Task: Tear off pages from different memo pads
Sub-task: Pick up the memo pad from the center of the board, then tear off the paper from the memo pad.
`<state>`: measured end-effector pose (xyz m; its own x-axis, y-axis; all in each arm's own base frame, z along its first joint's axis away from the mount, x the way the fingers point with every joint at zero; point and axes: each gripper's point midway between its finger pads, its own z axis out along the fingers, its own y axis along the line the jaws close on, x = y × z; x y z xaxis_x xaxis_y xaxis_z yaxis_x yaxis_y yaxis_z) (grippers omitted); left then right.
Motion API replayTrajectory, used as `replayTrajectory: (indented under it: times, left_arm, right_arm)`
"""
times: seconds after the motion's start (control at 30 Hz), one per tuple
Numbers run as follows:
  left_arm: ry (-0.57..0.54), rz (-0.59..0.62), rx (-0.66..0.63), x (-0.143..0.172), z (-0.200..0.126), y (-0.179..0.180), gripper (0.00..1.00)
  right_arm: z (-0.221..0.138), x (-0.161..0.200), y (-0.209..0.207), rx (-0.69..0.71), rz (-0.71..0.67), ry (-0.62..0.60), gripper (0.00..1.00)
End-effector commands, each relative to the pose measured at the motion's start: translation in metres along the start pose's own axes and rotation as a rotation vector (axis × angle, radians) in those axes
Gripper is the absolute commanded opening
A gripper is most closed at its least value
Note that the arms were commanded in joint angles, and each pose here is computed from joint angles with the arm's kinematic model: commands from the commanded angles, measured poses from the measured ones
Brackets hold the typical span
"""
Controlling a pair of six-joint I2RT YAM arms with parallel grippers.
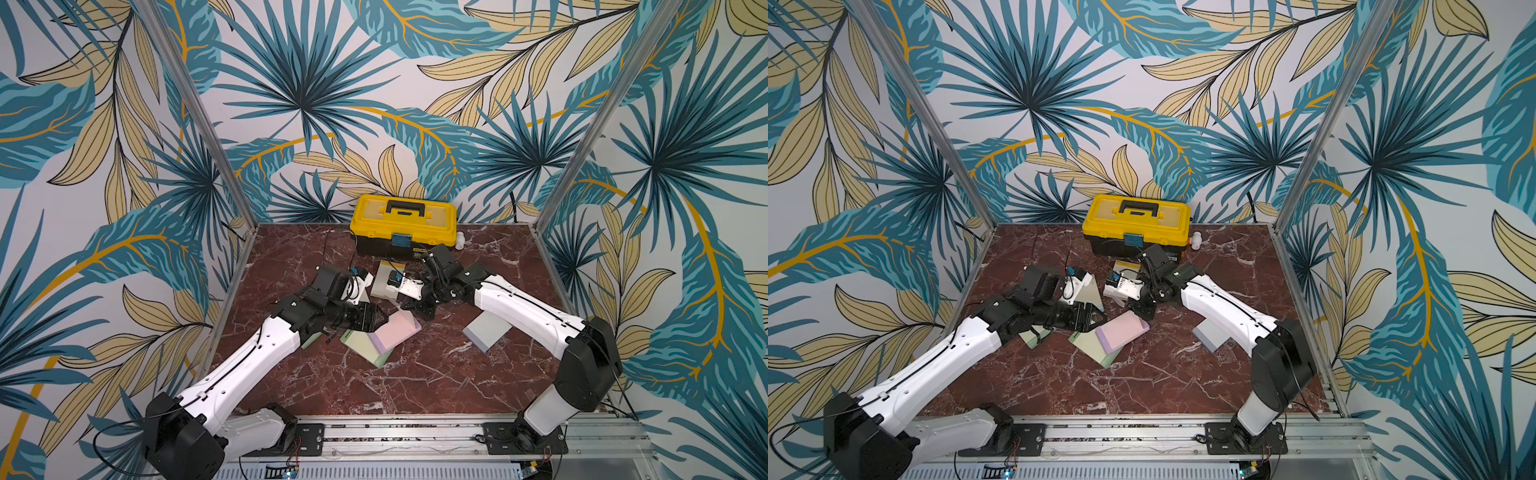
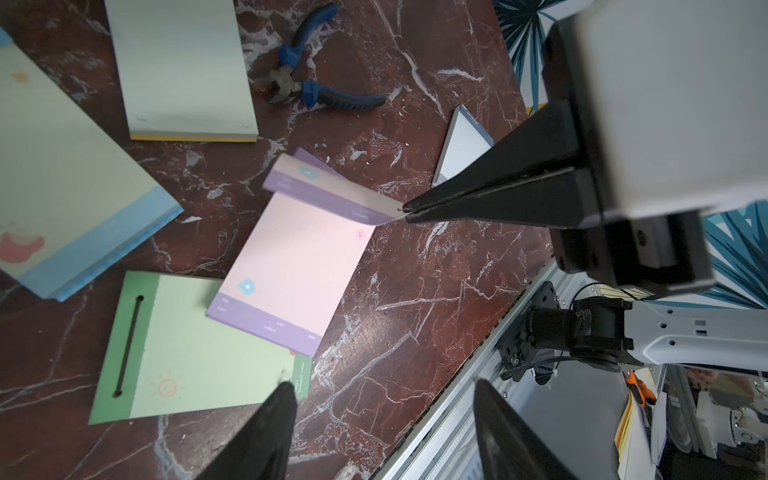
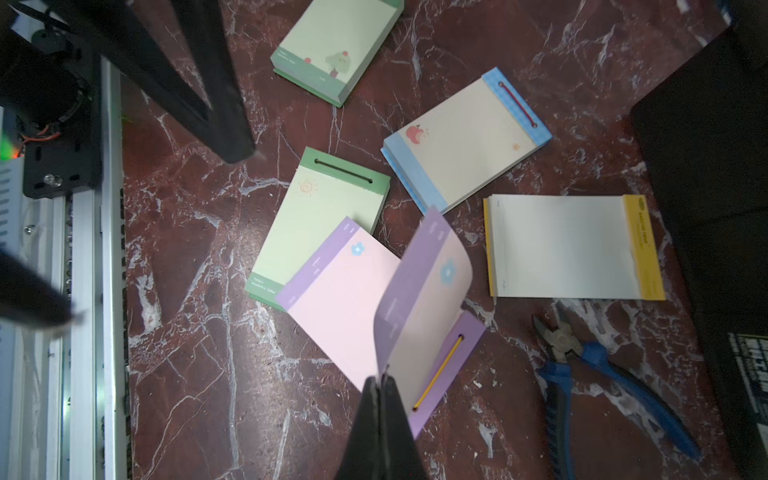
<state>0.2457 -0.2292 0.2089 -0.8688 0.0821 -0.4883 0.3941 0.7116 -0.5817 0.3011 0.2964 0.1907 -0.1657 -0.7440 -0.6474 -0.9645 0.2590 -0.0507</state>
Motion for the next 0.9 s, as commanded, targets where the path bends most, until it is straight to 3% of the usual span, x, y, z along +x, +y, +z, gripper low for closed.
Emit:
replayTrajectory:
  times: [0.0, 0.3, 0.37, 0.53, 0.73, 0.87]
  left_arm:
    - [-0.019, 0.066, 0.053, -0.013, -0.003, -0.009, 0.70]
    - [0.068, 0.139, 0.091, -0.002, 0.004, -0.008, 0.69]
    - [0.021, 0.201, 0.105, -0.006, -0.001, -0.012, 0.67]
    - [-0.154, 0.351, 0.172, -0.031, -0.018, -0.036, 0.75]
    - [-0.197, 0.451, 0.210, -0.040, -0.020, -0.047, 0.87]
    - [-0.209, 0.449, 0.222, -0.044, -0.013, -0.045, 0.88]
  right_arm:
    - [-0.039, -0.035, 0.003, 0.006, -0.063, -0.114, 0.00]
    - [-0.094, -0.082, -0.002, 0.030, -0.100, -0.238, 0.00]
    - [-0.106, -0.090, 0.000, 0.028, -0.122, -0.265, 0.00]
    - [-0.132, -0.100, 0.010, 0.014, -0.182, -0.326, 0.00]
    - [-0.160, -0.118, 0.019, -0.004, -0.211, -0.407, 0.00]
    - [-0.171, -0.129, 0.022, -0.016, -0.201, -0.442, 0.00]
